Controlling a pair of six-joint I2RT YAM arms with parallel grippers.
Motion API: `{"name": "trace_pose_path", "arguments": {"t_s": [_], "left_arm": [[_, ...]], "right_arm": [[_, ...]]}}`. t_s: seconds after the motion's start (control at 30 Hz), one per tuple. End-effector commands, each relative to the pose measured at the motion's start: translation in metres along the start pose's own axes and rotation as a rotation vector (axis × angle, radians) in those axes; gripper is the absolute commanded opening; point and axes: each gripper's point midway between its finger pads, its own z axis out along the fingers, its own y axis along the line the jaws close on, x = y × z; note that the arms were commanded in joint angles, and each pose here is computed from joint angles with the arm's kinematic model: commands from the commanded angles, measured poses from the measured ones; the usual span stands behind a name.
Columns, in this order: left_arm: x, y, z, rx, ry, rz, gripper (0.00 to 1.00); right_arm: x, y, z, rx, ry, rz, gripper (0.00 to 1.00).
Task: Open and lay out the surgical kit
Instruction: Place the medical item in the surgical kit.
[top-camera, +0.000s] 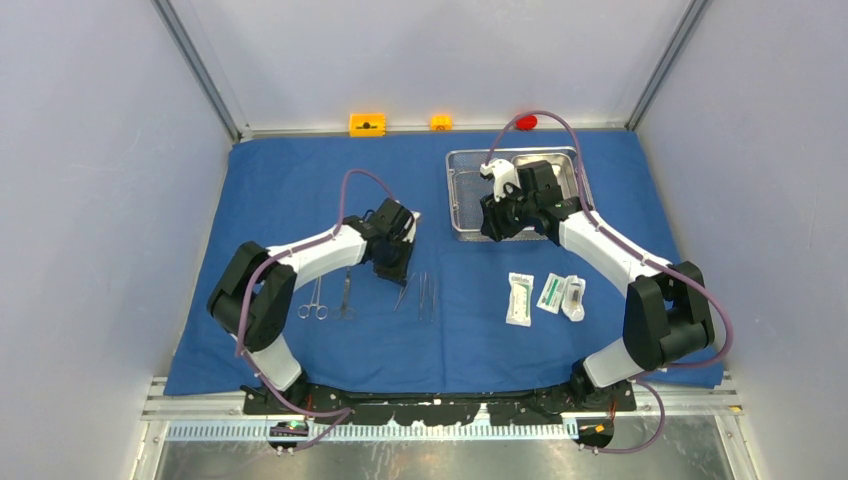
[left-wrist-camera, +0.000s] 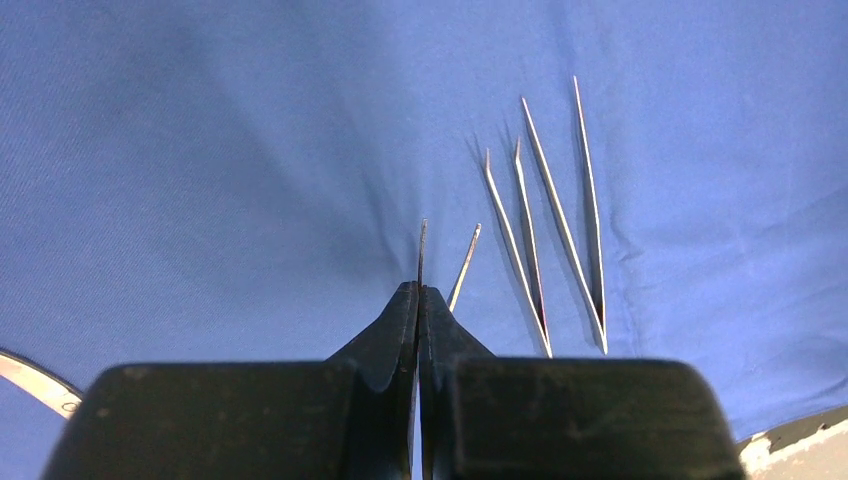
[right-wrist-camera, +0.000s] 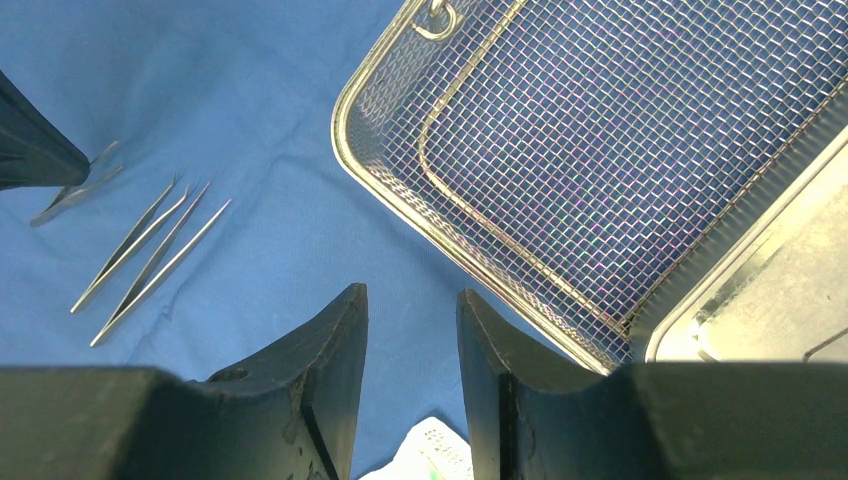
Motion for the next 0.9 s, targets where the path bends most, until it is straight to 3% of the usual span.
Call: {"name": "trace_pose_path", "arguments": {"t_s": [0.0, 0.43, 0.87], "left_arm": [[-0.014, 0.002, -0.006, -0.043, -0.070, -0.063, 0.00], [-0.005, -0.011, -0.011, -0.048, 0.013, -0.333, 0.00], [0.007, -0.018, -0.001, -0.038, 0.072, -0.409, 0.00]], "right_arm": [[-0.006, -0.005, -0.002, 0.019, -0.016, -0.014, 0.43], [-0.003, -0.008, -0.001, 0.030, -0.006, -0.013, 0.43], [-0.002, -0.010, -0.001, 0.034, -0.005, -0.012, 0.43]]}}
